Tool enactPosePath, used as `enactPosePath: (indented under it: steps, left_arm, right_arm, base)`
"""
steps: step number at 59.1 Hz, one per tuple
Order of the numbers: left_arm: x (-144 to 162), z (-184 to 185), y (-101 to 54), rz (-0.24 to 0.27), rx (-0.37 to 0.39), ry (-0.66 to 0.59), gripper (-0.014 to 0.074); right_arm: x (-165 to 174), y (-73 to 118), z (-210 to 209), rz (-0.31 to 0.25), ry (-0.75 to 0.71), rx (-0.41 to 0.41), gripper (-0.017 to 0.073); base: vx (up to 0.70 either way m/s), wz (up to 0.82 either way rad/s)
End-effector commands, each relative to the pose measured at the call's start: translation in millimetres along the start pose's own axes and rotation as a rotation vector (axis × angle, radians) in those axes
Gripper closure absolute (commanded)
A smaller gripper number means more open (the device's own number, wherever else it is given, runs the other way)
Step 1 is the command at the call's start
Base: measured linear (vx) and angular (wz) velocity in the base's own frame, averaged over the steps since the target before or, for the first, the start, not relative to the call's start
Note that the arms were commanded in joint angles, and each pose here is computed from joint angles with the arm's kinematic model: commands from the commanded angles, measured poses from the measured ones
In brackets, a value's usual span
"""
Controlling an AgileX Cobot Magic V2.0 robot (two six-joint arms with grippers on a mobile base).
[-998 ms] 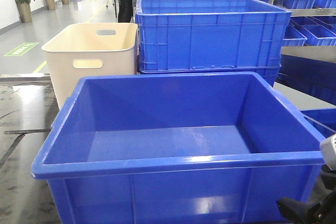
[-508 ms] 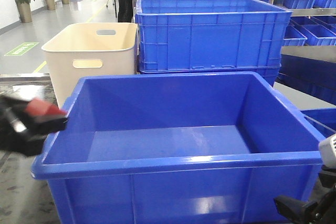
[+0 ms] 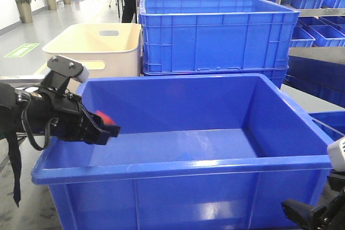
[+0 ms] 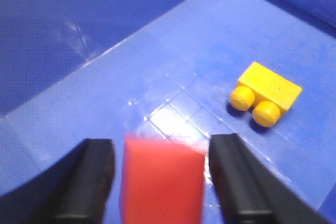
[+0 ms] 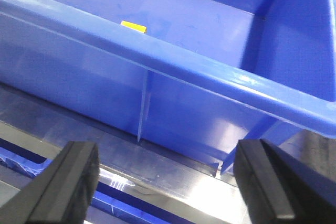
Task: Pick red and yellow blocks into blue bin
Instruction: 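Move the left gripper over the blue bin and release the red cube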
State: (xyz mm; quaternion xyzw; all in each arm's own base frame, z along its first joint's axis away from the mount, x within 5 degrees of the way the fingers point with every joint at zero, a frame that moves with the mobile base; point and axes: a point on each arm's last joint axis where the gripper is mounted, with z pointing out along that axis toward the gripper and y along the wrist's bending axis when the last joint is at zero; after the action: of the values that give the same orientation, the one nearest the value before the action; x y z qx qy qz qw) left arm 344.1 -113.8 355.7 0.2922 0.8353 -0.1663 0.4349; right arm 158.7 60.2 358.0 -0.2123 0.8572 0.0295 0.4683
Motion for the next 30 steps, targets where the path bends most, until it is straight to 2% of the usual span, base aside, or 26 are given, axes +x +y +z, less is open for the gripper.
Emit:
enactPosePath:
  steps: [1,6,18,23,30]
  left_arm:
    - [-21.6,-21.4,-4.7,0.001,-0.023,-0.118,-0.0022]
    - [-21.9,-22.1,-4.9,0.002,-0.024,-0.119,-0.0049]
    - [-28.9,-42.5,-11.1,0.031,-0.041,-0.16,-0.0034]
    - [-34.1,-63.9,-18.7,0.063,-0.05,-0.193,-0.0015]
    - [-36.5,-97.5,-35.8,0.104,-0.018,-0.206,0.0015]
  right_arm:
    - [-14.5,-2.8,-9.2,-0.026,-0.116,0.02,-0.0024]
    - [-14.5,-2.8,-9.2,-0.026,-0.116,0.02,-0.0024]
    - [-14.5,-2.8,-9.2,-0.026,-0.116,0.02,-0.0024]
    - [-14.5,-2.8,-9.2,-0.026,-0.116,0.02,-0.0024]
    - [-14.4,-2.7,-9.2,-0.026,-0.115,0.019,-0.0024]
  base:
    - [0.0,0.0]
    - [0.0,0.0]
    - [0.0,0.0]
    - [0.0,0.0]
    - [0.0,0.0]
